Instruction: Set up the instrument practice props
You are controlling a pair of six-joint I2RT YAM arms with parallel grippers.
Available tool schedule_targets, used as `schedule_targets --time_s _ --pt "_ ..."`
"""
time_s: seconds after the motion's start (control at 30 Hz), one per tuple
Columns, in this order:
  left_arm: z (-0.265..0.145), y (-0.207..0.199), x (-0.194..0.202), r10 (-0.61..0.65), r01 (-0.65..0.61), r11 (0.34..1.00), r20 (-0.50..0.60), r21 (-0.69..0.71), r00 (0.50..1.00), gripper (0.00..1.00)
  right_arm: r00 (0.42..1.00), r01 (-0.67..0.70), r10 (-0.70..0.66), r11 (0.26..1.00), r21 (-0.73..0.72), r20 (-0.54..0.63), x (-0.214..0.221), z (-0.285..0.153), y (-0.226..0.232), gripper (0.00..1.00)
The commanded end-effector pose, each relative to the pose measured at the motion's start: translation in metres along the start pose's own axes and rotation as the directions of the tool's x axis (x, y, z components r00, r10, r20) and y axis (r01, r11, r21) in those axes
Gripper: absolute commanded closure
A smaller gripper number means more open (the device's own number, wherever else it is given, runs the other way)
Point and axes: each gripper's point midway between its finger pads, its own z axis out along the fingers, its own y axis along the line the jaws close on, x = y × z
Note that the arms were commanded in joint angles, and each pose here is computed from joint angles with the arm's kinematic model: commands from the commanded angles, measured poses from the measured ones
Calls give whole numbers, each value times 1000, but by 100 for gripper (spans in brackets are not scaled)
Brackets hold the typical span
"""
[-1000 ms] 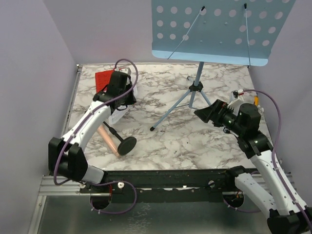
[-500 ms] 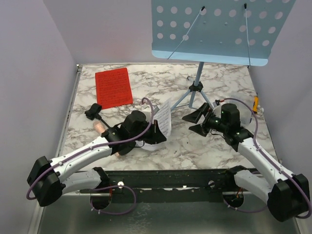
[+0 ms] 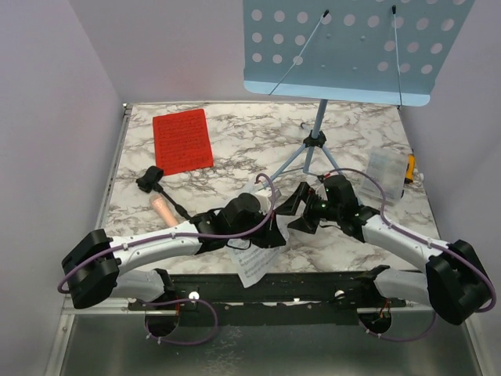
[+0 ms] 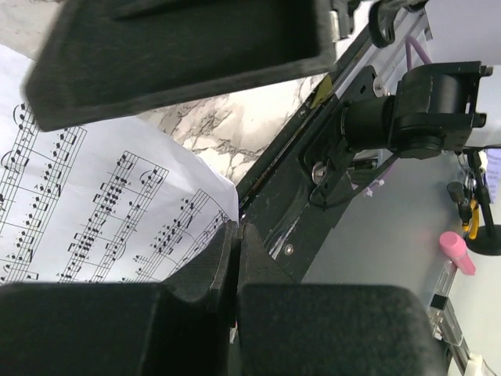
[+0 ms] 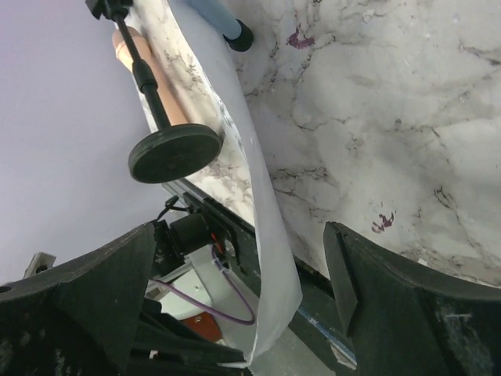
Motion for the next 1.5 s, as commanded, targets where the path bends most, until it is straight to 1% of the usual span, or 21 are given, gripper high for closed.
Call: schedule_targets --time_s 0.0,0.1,0.23,0.33,0.37,0.43,0.5,0.7,0.77,0.83,0.87,0.9,0.93,0.97,1.03,1.1,1.13,1.2,1.27,1.37,1.47 --pt "7 -1 2 4 -4 1000 19 2 1000 100 992 124 -124 992 14 18 -10 10 6 9" --pt "8 2 6 12 -12 1000 11 -6 1000 100 982 184 -183 982 44 -39 -7 15 0 21" --pt "13 4 15 13 -13 1000 -21 -7 1000 100 951 290 -279 954 78 -131 -1 23 0 23" --pt "17 2 19 23 -23 1000 -36 -5 999 100 925 348 -336 936 45 -177 10 28 7 24" --pt "18 2 20 26 -26 1000 -42 -6 999 100 921 350 -339 936 29 -190 14 30 8 28" --pt "19 1 22 31 -31 999 -47 -5 998 100 921 338 -328 941 12 -212 19 33 6 41" --pt "19 0 23 34 -34 999 -47 -5 998 100 918 327 -318 945 0 -237 25 36 3 47" --pt "19 -4 23 40 -40 999 -43 0 998 100 904 355 -343 935 0 -256 36 44 4 49" --pt "18 -6 24 42 -42 999 -43 7 998 100 904 364 -352 932 2 -243 35 44 4 55" --pt "16 -8 23 44 -44 999 -38 9 998 98 907 367 -357 930 1 -225 32 45 5 68" --pt "16 -8 21 42 -42 999 -34 10 999 93 909 366 -356 931 5 -215 31 45 5 79" --pt "15 -10 20 40 -40 999 -30 11 999 83 911 365 -357 931 2 -204 30 45 7 86" --pt "14 -11 19 43 -42 999 -28 12 999 74 913 366 -360 931 -5 -190 29 44 8 90" --pt "12 -14 17 48 -47 999 -24 18 999 64 914 369 -366 929 -15 -176 28 44 11 92" --pt "4 -21 7 77 -77 997 6 33 997 47 910 390 -388 921 -11 -146 23 41 13 98" --pt "-7 -24 -3 99 -100 995 44 15 994 32 899 427 -423 904 13 -114 16 35 15 100" --pt "-15 -28 -11 112 -113 994 70 6 991 27 891 448 -443 894 33 -102 13 31 15 100" --pt "-33 -31 -30 144 -141 989 130 -31 981 21 864 503 -499 862 71 -63 5 21 15 100" --pt "-54 -29 -52 164 -144 984 210 -107 964 18 816 576 -576 810 108 -35 -4 9 16 100" --pt "-92 -14 -88 158 -60 961 355 -271 921 14 703 702 -711 692 169 -5 -21 -15 26 100" --pt "-132 -15 -113 162 0 948 482 -318 861 13 587 798 -809 586 144 39 -27 -38 52 100"
